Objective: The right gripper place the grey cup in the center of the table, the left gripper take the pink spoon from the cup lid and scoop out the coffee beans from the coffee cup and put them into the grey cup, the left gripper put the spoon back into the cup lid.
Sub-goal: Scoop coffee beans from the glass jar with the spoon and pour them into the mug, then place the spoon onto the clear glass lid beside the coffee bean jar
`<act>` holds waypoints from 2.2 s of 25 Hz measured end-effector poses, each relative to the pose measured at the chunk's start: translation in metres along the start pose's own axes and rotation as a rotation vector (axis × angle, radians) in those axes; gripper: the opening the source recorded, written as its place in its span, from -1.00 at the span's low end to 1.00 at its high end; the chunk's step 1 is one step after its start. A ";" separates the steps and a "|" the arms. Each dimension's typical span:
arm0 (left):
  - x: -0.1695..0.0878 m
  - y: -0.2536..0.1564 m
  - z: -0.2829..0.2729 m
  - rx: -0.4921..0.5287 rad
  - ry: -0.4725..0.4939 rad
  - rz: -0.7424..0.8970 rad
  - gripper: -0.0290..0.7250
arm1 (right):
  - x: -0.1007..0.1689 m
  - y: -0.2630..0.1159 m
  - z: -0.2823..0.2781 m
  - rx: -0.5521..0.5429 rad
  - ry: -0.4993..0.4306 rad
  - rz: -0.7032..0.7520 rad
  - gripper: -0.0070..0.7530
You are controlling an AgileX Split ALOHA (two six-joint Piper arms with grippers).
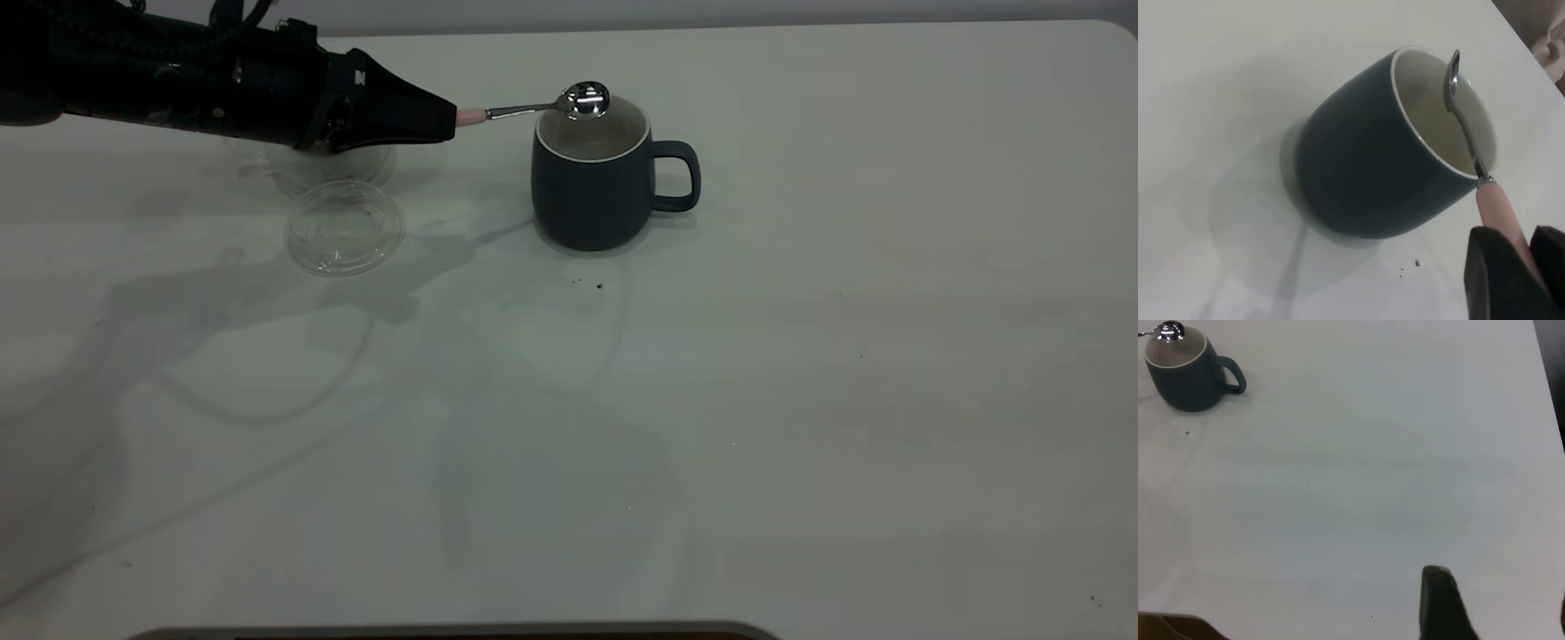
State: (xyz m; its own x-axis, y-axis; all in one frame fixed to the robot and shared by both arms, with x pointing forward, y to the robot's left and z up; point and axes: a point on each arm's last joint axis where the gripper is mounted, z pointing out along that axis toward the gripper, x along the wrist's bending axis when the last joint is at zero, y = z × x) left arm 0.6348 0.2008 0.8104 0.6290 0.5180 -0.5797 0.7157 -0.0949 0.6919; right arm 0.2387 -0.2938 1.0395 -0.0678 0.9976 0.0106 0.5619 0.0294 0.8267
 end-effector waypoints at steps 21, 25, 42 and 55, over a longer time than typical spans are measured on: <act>-0.012 0.045 -0.169 0.020 0.075 -0.261 -0.59 | 0.000 0.000 0.000 0.000 0.001 0.000 0.21; 0.016 0.009 -0.176 0.021 0.108 -0.414 -0.59 | 0.000 0.000 0.000 0.000 0.001 0.000 0.21; 0.075 -0.068 -0.137 -0.026 0.126 -0.669 -0.59 | 0.000 0.000 0.000 0.000 0.001 0.000 0.21; 0.089 -0.074 -0.122 -0.023 0.152 -0.685 -0.59 | 0.000 0.000 0.000 0.000 0.001 0.000 0.21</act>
State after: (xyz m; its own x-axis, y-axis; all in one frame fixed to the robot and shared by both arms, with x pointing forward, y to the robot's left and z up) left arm 0.6014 0.3579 0.7602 -0.0119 0.5683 -0.8227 0.9281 0.3124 0.2024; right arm 0.2387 -0.2938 1.0395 -0.0682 0.9976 0.0113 0.5619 0.0291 0.8267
